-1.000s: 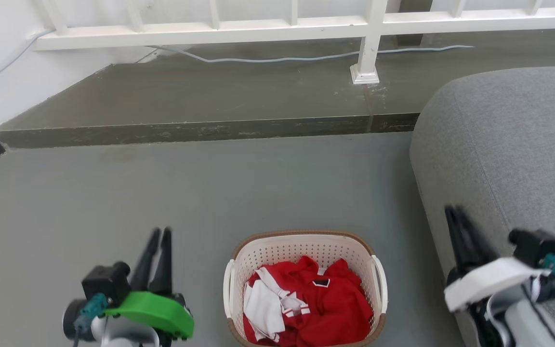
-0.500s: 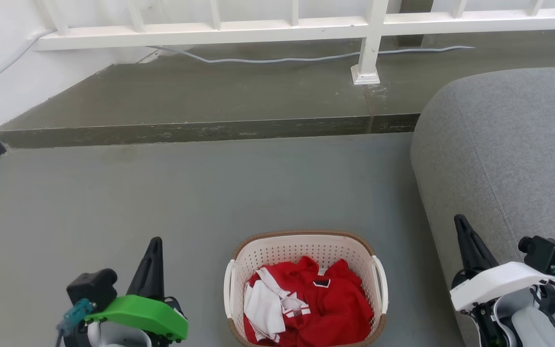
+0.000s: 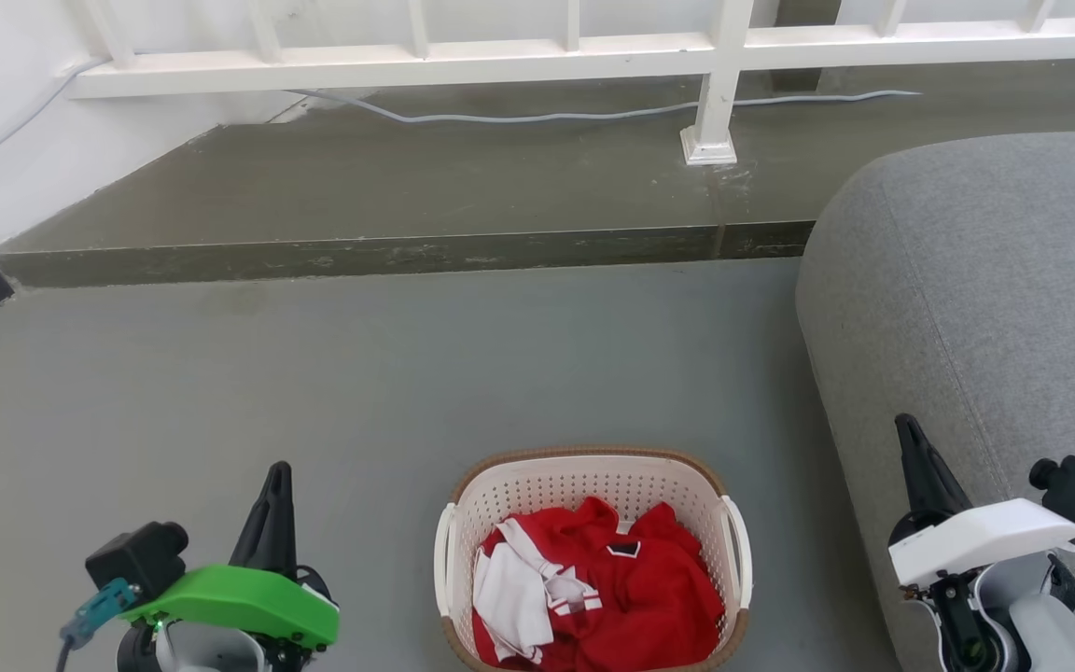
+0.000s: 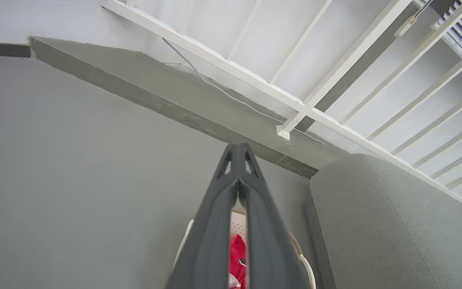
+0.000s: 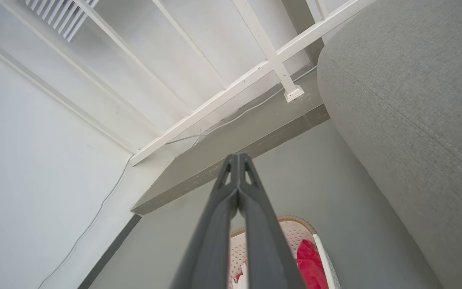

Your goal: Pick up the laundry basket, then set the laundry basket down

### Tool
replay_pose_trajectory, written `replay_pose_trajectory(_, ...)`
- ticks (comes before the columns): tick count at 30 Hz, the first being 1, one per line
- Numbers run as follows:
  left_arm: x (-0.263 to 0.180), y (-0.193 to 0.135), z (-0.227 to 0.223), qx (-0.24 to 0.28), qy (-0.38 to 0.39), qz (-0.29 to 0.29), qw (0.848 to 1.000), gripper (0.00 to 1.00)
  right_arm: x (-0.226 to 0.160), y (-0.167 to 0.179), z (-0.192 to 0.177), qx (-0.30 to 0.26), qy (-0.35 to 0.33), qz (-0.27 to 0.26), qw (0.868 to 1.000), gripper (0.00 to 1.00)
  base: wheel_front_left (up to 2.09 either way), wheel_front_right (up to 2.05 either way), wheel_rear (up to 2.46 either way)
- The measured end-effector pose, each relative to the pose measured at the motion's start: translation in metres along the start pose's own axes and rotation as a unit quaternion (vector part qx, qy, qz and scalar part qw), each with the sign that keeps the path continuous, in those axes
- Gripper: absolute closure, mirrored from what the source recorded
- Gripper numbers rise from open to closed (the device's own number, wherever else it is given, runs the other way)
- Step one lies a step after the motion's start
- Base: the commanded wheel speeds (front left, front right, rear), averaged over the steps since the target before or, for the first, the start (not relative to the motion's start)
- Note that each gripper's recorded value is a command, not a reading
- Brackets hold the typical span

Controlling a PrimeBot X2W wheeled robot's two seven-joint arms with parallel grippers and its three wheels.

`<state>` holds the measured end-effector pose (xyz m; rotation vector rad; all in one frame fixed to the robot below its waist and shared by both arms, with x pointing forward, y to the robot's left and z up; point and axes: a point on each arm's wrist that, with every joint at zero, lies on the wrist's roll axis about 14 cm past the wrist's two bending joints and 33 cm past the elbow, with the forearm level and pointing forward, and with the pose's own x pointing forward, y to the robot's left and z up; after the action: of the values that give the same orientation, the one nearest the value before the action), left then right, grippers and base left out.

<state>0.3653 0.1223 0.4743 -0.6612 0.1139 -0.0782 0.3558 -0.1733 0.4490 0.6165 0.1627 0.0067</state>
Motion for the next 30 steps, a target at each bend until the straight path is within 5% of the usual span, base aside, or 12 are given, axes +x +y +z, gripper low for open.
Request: replay_pose_trajectory(30, -0.001, 0.024, 0.008, -0.172, 0.008, 0.035, 0.984, 1.00, 0.004, -0.010, 0.011, 0.180, -0.009, -0.028, 0.983, 1.00, 0.00, 0.00, 0.00)
